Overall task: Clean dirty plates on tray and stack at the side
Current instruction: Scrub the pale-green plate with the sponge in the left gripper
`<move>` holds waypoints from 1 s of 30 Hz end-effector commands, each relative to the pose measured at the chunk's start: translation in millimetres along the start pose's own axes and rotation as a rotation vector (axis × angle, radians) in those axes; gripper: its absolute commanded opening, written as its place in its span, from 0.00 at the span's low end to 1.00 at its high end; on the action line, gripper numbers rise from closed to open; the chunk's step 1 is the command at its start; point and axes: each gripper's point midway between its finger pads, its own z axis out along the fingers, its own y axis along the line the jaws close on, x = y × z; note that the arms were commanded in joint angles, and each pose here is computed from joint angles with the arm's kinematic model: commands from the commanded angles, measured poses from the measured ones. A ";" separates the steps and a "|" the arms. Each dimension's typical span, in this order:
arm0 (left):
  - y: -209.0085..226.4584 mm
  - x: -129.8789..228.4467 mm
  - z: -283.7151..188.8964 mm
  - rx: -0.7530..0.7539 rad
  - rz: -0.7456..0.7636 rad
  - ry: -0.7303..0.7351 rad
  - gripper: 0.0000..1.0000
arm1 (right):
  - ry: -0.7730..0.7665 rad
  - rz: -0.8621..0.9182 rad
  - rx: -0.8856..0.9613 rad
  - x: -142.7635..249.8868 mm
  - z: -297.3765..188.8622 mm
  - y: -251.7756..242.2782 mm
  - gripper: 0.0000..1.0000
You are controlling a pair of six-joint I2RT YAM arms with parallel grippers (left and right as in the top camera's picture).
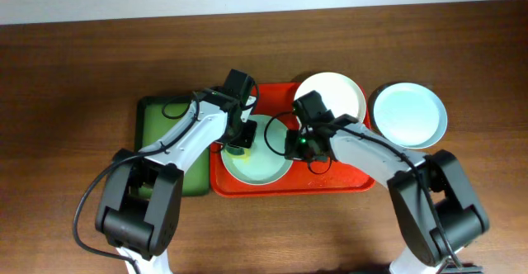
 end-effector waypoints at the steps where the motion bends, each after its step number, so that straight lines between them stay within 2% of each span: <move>1: 0.4 -4.2 -1.6 -0.010 -0.003 -0.008 0.00 | -0.001 -0.009 0.036 5.6 6.2 -3.5 0.04; 3: 1.3 1.8 -0.8 -0.014 -0.004 0.017 0.00 | 0.004 -0.012 0.039 6.7 6.5 -4.3 0.05; 5: 7.8 6.2 4.0 -0.049 -0.004 0.029 0.00 | 0.006 -0.011 0.041 7.0 7.3 -4.8 0.25; 6: 8.2 8.8 7.7 -0.049 -0.004 0.040 0.00 | 0.005 -0.011 0.042 6.7 7.3 -4.9 0.25; 7: 8.5 10.6 10.8 -0.051 -0.004 0.049 0.00 | 0.003 -0.011 0.044 6.5 7.3 -5.3 0.19; 8: 8.8 12.5 14.1 -0.051 -0.005 0.059 0.00 | 0.003 -0.010 0.043 6.5 7.3 -5.1 0.04; 12: 3.1 30.8 37.6 -0.009 -0.010 0.132 0.00 | -0.006 -0.011 0.055 4.8 7.2 -7.1 0.04; 14: -14.4 35.0 39.6 0.095 -0.017 0.154 0.00 | -0.008 -0.011 0.054 4.4 7.4 -6.9 0.04; 16: -39.9 26.7 26.0 0.246 -0.024 0.136 0.00 | -0.007 -0.011 0.054 4.4 7.4 -6.8 0.04; 18: -43.1 5.7 2.9 0.290 -0.027 0.062 0.00 | -0.007 -0.011 0.054 4.5 7.4 -6.9 0.04; 20: -24.5 -25.8 -38.3 0.278 -0.052 -0.077 0.00 | -0.007 -0.011 0.054 4.6 7.4 -6.9 0.04; 22: 8.0 -35.9 -55.7 0.160 -0.085 -0.145 0.00 | -0.007 -0.011 0.054 4.5 7.4 -6.9 0.04; 24: 30.3 -30.0 -49.0 0.039 -0.101 -0.127 0.00 | -0.007 -0.011 0.054 4.5 7.4 -6.9 0.04; 28: 24.9 3.2 -0.6 0.040 -0.093 -0.015 0.00 | -0.007 -0.011 0.054 4.4 7.4 -6.8 0.04; 30: 18.1 2.7 -0.3 0.043 -0.076 -0.017 0.00 | -0.007 -0.011 0.054 4.5 7.4 -6.7 0.04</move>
